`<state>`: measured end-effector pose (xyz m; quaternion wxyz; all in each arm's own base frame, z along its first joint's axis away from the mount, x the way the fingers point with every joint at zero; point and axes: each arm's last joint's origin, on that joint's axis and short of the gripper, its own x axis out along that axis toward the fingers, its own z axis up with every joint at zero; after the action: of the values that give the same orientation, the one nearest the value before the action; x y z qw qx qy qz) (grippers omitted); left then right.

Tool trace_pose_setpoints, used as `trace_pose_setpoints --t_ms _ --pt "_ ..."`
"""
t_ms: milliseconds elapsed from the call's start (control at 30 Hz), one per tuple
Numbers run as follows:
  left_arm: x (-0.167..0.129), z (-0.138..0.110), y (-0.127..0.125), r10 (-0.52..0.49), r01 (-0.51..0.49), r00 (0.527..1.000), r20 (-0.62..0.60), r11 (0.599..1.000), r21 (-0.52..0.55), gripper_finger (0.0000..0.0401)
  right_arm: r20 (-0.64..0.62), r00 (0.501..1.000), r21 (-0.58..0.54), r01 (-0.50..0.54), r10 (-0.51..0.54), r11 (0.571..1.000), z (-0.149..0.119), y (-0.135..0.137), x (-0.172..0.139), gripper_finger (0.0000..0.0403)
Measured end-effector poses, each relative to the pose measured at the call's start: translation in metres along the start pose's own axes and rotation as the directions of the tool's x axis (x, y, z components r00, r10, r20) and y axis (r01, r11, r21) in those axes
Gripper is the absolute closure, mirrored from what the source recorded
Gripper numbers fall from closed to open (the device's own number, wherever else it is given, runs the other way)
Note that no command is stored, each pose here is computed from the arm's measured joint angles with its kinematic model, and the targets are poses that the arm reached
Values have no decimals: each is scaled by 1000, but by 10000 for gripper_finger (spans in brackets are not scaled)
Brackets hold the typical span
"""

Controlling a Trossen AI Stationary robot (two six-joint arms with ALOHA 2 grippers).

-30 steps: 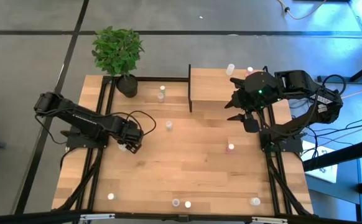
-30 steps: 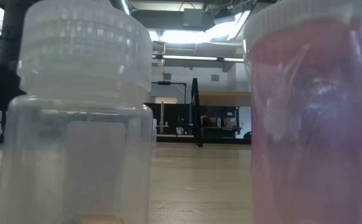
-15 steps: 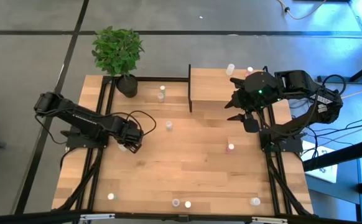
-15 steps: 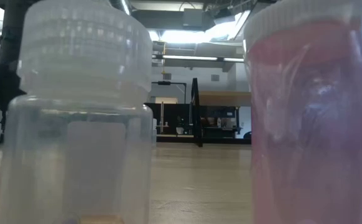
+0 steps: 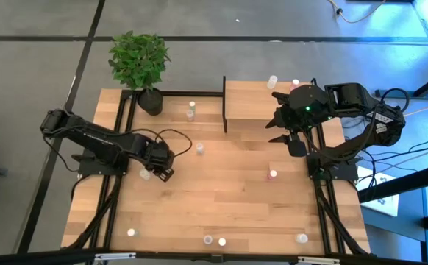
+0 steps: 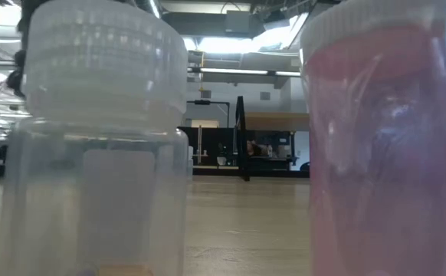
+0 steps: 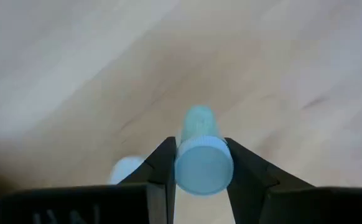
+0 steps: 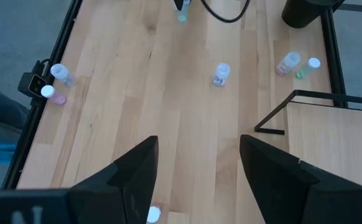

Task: Pick and place medicine bottles onto shelf by color
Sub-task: Put the middle green pill bottle on the shelf

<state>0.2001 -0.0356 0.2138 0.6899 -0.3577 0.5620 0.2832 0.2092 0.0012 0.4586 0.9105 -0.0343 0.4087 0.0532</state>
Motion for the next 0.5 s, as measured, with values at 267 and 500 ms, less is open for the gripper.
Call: trace_pose_setpoints --t_ms 267,500 --pt "-57 28 -34 -127 113 971 200 990 78 313 -1 1000 -1 0 0 1000 0 0 0 174" --pt "-70 64 -70 -151 94 960 235 967 237 314 0 1000 0 0 0 1000 0 0 0 174"
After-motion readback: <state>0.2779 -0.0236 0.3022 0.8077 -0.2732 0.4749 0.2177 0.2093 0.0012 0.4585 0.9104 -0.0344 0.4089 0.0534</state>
